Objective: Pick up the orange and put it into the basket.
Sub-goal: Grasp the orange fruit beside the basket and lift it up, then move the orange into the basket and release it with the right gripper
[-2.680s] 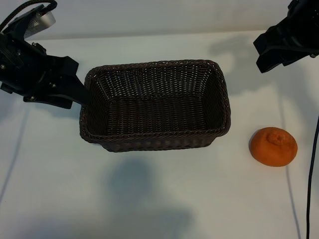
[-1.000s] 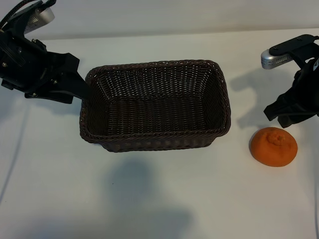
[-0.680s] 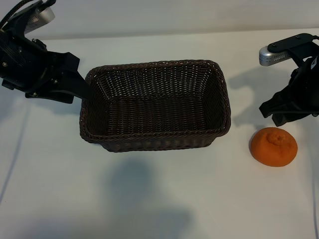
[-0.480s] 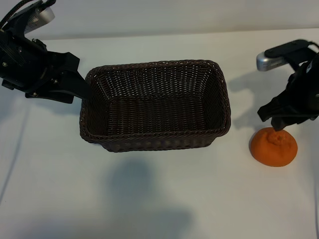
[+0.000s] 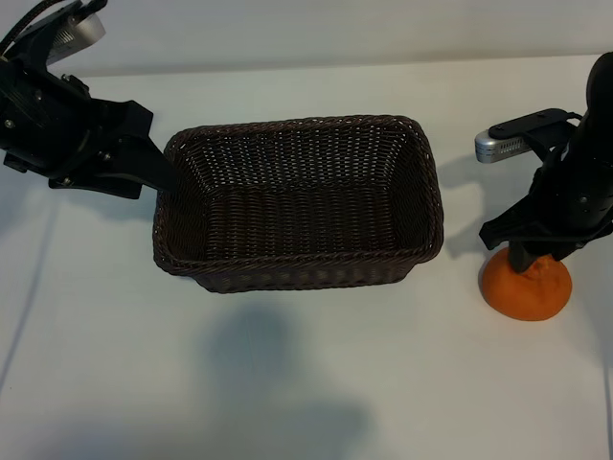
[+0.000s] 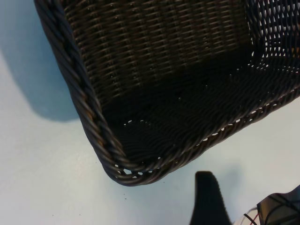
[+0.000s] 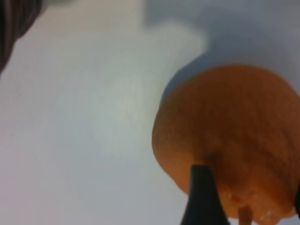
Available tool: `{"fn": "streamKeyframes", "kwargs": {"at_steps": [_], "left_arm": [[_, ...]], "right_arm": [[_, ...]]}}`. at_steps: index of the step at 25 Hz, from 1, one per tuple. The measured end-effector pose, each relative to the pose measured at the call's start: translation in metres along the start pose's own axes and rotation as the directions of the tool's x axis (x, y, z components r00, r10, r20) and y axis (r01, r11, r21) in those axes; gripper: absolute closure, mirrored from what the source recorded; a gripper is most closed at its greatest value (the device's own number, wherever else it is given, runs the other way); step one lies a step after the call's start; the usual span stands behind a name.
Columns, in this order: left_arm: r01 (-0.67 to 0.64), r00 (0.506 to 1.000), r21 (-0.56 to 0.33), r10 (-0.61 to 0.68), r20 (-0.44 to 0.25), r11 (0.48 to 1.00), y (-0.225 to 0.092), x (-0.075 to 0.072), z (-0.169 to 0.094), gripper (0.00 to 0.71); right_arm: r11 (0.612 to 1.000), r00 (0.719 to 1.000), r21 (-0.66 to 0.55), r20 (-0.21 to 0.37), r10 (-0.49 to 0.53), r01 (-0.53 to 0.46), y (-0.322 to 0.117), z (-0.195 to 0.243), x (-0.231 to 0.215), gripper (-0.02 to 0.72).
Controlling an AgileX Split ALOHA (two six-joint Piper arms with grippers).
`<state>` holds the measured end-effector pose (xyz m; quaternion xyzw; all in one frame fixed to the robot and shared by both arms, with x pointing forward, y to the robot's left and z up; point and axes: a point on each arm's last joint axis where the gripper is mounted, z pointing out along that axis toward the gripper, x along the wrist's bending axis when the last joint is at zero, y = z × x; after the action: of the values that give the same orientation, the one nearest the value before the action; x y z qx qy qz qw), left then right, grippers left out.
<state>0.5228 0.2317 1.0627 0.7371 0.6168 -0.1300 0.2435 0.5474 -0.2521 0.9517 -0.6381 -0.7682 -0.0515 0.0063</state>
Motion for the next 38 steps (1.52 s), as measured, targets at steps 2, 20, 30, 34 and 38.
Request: {"fn": "streamKeyframes", "kwargs": {"at_steps": [2, 20, 30, 34, 38], "left_arm": [[0.0, 1.0, -0.002, 0.0, -0.001, 1.0, 0.0, 0.0, 0.0, 0.219], [0.002, 1.0, -0.017, -0.002, -0.005, 1.0, 0.002, 0.0, 0.0, 0.219], [0.002, 1.0, -0.017, -0.002, -0.005, 1.0, 0.002, 0.0, 0.0, 0.219], [0.002, 1.0, -0.017, -0.002, -0.005, 1.0, 0.002, 0.0, 0.0, 0.219], [0.002, 1.0, -0.017, -0.002, -0.005, 1.0, 0.002, 0.0, 0.0, 0.219]], "right_arm": [[1.0, 1.0, -0.003, 0.001, 0.0, 0.0, 0.001, 0.002, 0.0, 0.247], [0.994, 1.0, 0.105, -0.01, 0.013, -0.012, 0.0, 0.026, -0.002, 0.6], [0.999, 1.0, 0.036, -0.007, -0.012, 0.012, -0.007, -0.034, 0.003, 0.608], [0.998, 1.0, -0.061, 0.008, -0.026, 0.027, -0.017, -0.068, 0.006, 0.608], [0.989, 0.999, -0.144, 0.024, -0.036, 0.039, -0.025, -0.095, 0.008, 0.608]]}}
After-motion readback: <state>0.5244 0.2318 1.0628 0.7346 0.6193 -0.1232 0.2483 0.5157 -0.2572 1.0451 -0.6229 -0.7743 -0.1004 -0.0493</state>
